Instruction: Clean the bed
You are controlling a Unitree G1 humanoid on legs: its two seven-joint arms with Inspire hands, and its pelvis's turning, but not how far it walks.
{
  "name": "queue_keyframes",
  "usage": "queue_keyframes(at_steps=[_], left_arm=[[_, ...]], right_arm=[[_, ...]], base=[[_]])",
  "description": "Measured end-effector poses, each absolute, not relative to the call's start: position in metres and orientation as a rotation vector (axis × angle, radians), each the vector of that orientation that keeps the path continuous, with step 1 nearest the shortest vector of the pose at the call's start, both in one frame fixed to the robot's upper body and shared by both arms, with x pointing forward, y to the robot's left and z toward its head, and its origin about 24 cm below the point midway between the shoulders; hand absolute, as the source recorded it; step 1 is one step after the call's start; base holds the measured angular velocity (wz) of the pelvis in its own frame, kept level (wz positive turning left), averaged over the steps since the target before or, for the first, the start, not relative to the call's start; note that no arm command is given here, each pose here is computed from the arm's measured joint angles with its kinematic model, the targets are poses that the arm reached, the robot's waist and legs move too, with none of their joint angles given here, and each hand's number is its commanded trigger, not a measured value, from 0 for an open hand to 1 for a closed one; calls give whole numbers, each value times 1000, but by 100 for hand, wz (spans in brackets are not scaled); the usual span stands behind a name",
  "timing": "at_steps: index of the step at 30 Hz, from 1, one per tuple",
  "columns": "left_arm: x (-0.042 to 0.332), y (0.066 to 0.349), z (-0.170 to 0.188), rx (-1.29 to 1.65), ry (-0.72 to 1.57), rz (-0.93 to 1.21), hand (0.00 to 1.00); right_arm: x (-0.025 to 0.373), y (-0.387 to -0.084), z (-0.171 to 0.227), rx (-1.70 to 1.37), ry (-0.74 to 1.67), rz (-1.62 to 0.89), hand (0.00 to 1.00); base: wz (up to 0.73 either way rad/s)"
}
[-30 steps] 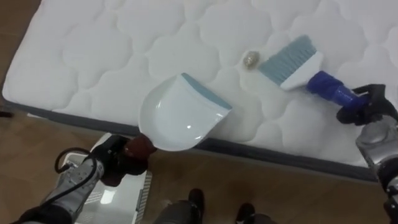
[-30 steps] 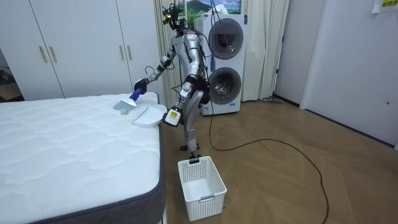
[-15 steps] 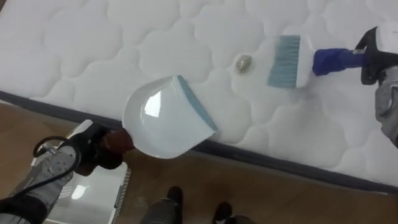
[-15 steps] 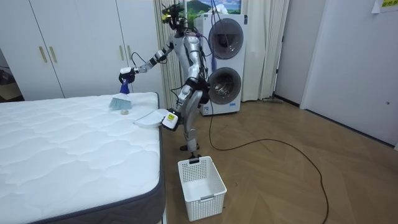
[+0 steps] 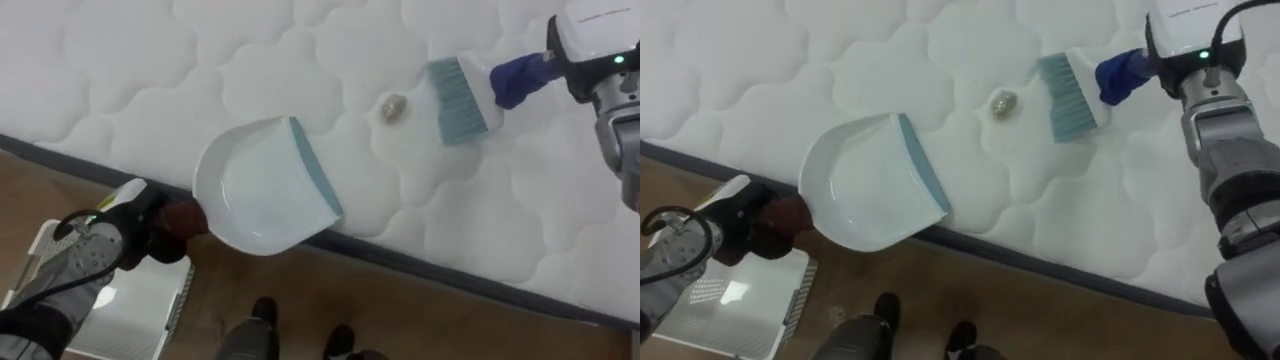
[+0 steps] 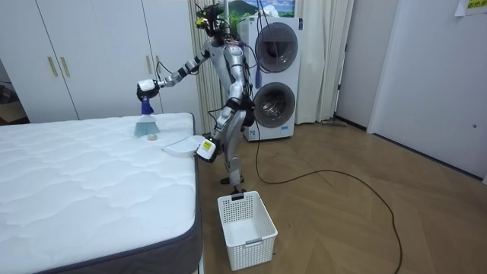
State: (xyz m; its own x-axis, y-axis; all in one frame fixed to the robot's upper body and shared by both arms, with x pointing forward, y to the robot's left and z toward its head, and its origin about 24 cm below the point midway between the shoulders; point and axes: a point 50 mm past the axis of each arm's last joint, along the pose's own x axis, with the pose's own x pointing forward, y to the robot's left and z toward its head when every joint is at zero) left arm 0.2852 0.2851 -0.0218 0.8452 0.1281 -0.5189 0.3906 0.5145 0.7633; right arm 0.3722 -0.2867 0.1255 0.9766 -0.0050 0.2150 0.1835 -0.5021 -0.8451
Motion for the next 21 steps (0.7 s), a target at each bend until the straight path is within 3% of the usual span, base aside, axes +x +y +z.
queue_keyframes(at_steps=[21], left_arm=[[286,280,-22,1037,553,-177,100]], right_arm=[[384,-250,141,-2312,-353,-164,100]], base=[[1]])
